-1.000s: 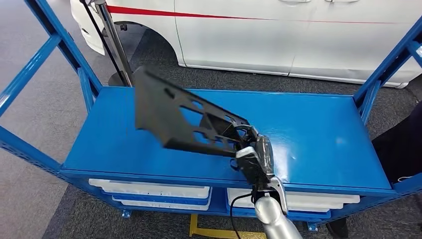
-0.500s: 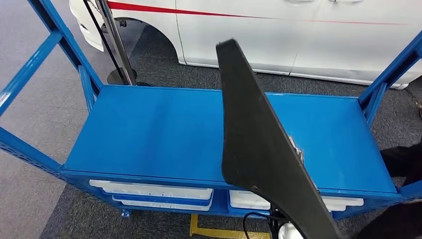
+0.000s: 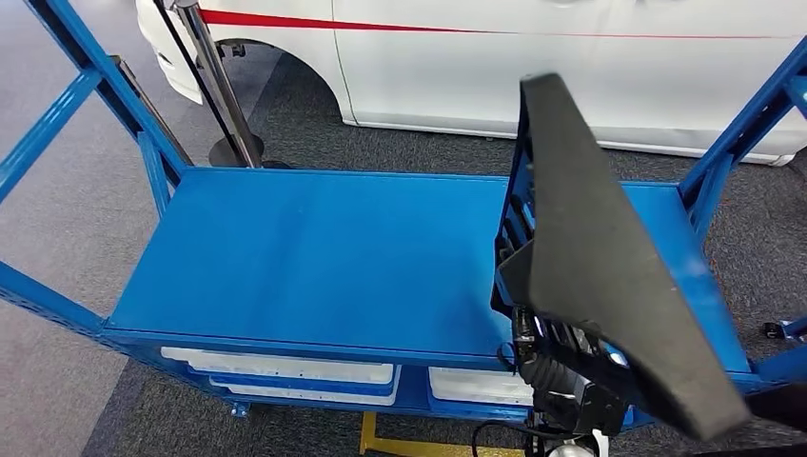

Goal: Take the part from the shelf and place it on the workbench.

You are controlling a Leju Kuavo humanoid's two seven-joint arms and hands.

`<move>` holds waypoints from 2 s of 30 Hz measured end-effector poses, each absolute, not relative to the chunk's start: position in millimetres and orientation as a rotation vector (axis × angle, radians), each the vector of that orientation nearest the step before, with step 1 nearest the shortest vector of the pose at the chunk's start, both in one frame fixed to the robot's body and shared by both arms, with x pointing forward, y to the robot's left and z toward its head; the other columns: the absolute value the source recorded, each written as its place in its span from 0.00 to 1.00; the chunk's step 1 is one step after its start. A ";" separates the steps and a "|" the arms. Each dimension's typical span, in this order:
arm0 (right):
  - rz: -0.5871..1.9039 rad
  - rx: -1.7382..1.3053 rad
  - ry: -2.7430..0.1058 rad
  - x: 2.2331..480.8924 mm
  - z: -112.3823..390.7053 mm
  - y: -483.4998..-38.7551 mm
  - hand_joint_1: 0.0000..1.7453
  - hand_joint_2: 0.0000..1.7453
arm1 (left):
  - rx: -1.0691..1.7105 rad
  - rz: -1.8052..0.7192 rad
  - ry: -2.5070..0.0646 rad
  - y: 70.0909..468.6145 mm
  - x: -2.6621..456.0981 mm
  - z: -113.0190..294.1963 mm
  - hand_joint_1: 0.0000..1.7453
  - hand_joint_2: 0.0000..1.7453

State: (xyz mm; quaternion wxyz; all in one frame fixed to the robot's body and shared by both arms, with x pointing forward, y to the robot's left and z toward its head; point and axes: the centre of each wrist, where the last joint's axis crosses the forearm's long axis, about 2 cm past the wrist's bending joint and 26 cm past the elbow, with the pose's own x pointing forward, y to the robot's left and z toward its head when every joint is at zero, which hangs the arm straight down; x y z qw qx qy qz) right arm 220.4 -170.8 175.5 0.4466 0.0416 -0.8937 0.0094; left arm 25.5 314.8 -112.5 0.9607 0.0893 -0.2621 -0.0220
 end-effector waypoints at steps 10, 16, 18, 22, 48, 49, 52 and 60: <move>-0.071 0.352 -2.191 168.4 144.9 -173.1 1.00 1.00 | 0.164 -0.059 -0.495 304.2 21.1 -113.2 0.00 0.00; -0.133 0.384 -2.216 146.3 141.8 -179.2 1.00 1.00 | 0.150 -0.079 -0.494 298.6 18.1 -113.5 0.00 0.00; -0.139 0.378 -2.216 144.3 140.6 -181.6 1.00 1.00 | 0.146 -0.080 -0.495 297.0 18.3 -113.5 0.00 0.00; -0.145 0.367 -2.207 141.3 137.7 -185.2 1.00 1.00 | 0.140 -0.082 -0.493 294.6 18.5 -113.5 0.00 0.00; -0.136 0.387 -2.125 120.8 122.9 -184.5 1.00 1.00 | 0.140 -0.101 -0.474 291.7 22.7 -113.1 0.00 0.00; -0.134 0.387 -2.123 120.1 122.5 -184.5 1.00 1.00 | 0.139 -0.102 -0.476 291.3 22.5 -113.1 0.00 0.00; -0.124 0.388 -2.121 119.0 121.6 -184.5 1.00 1.00 | 0.133 -0.102 -0.475 290.4 22.4 -113.2 0.00 0.00; -0.145 0.427 -2.111 120.0 120.2 -183.8 1.00 1.00 | 0.116 -0.102 -0.471 287.9 19.9 -113.4 0.00 0.00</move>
